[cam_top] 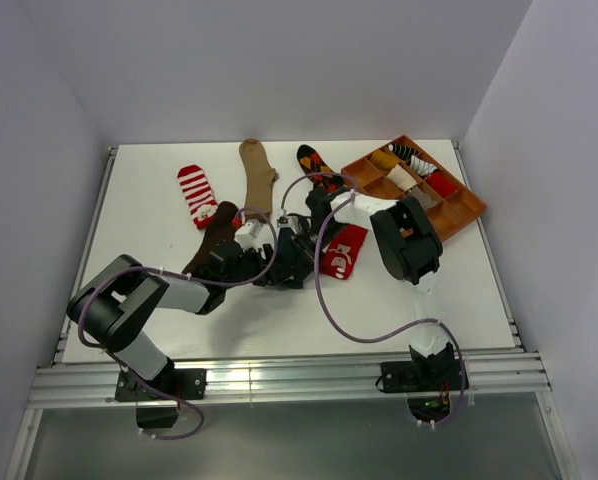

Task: Roll the socks
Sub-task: Roll the sock at the center of the board.

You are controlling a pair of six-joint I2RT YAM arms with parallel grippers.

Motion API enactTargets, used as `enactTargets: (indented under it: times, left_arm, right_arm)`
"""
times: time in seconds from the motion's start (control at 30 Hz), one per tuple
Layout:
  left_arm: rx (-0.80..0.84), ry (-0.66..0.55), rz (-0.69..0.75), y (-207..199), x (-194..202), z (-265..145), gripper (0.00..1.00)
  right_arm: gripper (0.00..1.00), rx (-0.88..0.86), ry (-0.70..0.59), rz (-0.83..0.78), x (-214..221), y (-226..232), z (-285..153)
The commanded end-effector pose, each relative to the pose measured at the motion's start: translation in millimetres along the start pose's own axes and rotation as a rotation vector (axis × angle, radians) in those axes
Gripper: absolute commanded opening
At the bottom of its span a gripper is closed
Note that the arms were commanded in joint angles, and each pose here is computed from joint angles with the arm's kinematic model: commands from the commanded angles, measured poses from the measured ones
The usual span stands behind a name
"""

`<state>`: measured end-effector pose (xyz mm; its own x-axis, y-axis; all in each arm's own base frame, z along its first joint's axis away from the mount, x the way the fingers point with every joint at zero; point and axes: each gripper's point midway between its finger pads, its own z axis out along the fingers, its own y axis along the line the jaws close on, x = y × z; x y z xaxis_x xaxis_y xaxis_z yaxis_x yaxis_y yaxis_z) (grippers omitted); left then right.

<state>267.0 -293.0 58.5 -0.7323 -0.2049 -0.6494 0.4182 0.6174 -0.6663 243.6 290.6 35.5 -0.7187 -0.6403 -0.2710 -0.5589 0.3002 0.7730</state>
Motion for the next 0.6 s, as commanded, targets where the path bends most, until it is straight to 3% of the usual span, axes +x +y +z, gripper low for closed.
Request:
enactTargets:
  times: [0.0,0.57]
  left_arm:
    - [0.09,-0.024,0.025,-16.5,-2.9,1.9,0.6]
    - [0.043,0.021,0.025,2.6,17.1,4.1,0.6]
  right_arm:
    - [0.11,-0.042,-0.029,0.03,-9.5,2.5,-7.5]
    - [0.11,-0.072,-0.052,0.116,-12.6,-8.6,-16.9]
